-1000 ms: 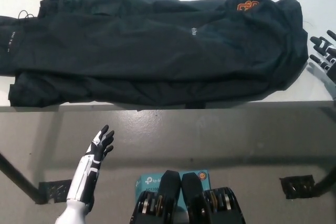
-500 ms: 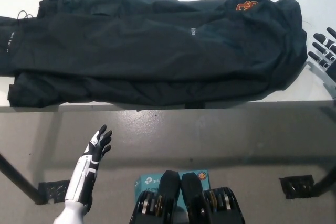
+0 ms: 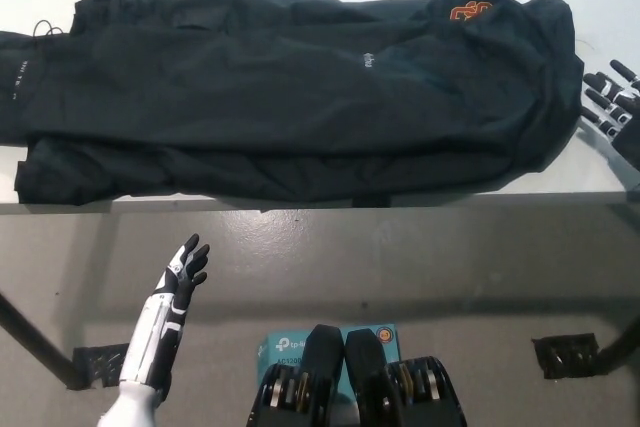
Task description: The robot grabs the right edges of the black jacket on the table, and folds it in half
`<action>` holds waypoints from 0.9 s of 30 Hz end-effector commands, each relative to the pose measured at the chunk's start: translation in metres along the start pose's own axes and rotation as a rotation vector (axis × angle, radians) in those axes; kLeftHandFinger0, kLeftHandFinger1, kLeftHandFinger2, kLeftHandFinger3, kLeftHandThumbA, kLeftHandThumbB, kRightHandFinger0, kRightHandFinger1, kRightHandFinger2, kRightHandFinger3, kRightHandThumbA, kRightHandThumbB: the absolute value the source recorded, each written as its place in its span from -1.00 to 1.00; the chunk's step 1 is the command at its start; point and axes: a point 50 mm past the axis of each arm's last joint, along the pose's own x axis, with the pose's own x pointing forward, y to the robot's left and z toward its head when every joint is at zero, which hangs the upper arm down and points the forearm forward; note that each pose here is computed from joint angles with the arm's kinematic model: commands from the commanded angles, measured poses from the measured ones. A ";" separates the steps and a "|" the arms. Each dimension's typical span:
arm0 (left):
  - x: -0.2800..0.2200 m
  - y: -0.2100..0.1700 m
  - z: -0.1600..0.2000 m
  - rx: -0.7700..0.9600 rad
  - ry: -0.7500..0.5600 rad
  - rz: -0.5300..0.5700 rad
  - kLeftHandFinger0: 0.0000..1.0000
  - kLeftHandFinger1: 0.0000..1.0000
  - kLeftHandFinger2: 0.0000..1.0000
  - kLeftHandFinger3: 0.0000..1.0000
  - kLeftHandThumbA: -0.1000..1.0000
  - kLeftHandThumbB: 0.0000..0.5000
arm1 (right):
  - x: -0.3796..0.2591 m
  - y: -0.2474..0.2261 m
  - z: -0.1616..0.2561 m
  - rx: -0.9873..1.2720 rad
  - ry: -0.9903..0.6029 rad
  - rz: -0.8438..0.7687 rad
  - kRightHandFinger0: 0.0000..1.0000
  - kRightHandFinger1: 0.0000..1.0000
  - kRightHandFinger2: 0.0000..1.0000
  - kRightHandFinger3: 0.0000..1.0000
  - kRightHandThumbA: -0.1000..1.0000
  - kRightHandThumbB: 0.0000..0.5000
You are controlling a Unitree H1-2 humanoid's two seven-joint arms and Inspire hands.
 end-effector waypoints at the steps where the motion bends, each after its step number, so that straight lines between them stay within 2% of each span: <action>1: 0.002 0.006 0.010 0.033 -0.078 0.020 1.00 1.00 1.00 1.00 1.00 0.17 | 0.002 0.015 0.030 -0.148 -0.108 0.005 1.00 1.00 1.00 1.00 1.00 0.36; 6: 0.001 0.007 0.011 0.034 -0.079 0.024 1.00 1.00 1.00 1.00 1.00 0.19 | 0.000 0.019 0.031 -0.225 -0.144 -0.039 1.00 1.00 1.00 1.00 1.00 0.48; 8: 0.001 0.007 0.011 0.037 -0.079 0.024 1.00 1.00 1.00 1.00 1.00 0.20 | -0.001 0.021 0.033 -0.232 -0.156 -0.044 1.00 1.00 1.00 1.00 1.00 0.37; 15: 0.002 0.007 0.010 0.039 -0.081 0.021 1.00 1.00 1.00 1.00 1.00 0.24 | -0.005 0.021 0.047 -0.248 -0.189 -0.042 1.00 1.00 1.00 1.00 1.00 0.37; 20: 0.001 0.005 0.010 0.038 -0.079 0.021 1.00 1.00 1.00 1.00 1.00 0.19 | -0.003 0.015 0.037 -0.267 -0.166 -0.065 1.00 1.00 1.00 1.00 1.00 0.44; 25: 0.002 0.006 0.010 0.045 -0.088 0.020 1.00 1.00 1.00 1.00 1.00 0.16 | 0.000 0.014 0.033 -0.245 -0.155 -0.066 1.00 1.00 1.00 1.00 0.99 0.41; 26: 0.004 0.006 0.010 0.039 -0.089 0.023 1.00 1.00 1.00 1.00 1.00 0.19 | 0.004 0.019 0.022 -0.231 -0.134 -0.045 1.00 1.00 1.00 1.00 1.00 0.30; 27: 0.004 0.006 0.010 0.035 -0.092 0.020 1.00 1.00 1.00 1.00 1.00 0.21 | 0.006 0.021 0.017 -0.224 -0.129 -0.036 1.00 1.00 1.00 1.00 1.00 0.31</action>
